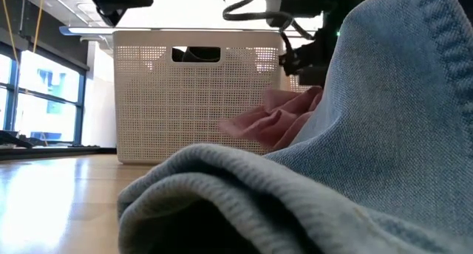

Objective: Sort clothes
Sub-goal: Put the light blue shirts into the right white bin

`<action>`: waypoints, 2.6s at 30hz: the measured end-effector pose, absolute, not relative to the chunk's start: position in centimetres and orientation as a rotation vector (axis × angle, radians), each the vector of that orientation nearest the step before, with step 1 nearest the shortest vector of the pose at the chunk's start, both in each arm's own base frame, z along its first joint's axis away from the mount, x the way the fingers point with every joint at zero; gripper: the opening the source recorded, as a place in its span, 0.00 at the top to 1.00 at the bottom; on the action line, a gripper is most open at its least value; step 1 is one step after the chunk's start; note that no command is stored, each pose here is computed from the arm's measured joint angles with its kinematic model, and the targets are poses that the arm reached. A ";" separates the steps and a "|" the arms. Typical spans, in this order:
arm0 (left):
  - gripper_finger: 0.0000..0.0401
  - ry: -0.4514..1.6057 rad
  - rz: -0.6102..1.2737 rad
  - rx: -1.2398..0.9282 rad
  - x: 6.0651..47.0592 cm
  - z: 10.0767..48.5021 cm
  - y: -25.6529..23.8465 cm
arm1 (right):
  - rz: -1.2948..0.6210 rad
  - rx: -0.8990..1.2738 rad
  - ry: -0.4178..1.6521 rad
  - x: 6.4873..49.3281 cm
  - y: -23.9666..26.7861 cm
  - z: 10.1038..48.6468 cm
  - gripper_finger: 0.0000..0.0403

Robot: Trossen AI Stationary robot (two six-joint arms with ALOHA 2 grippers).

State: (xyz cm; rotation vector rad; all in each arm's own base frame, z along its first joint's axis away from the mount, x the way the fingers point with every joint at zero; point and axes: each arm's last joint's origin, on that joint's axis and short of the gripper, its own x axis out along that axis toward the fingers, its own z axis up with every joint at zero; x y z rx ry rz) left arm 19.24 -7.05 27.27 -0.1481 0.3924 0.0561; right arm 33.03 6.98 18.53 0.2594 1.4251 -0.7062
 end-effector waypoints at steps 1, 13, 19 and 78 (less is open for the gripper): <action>0.66 0.389 0.049 -0.142 19.2 27.3 -7.3 | -0.679 0.247 1.440 33.1 7.4 18.2 0.79; 0.66 0.373 0.079 -0.077 18.8 27.3 -7.9 | -0.835 0.120 0.880 27.9 11.2 35.8 0.99; 0.66 0.369 0.098 -0.073 18.8 27.3 -7.9 | -0.988 -0.140 0.130 23.2 10.6 47.7 1.00; 0.66 0.495 0.110 -0.060 19.3 25.1 -9.3 | -0.870 0.624 1.241 22.0 -16.4 21.4 1.00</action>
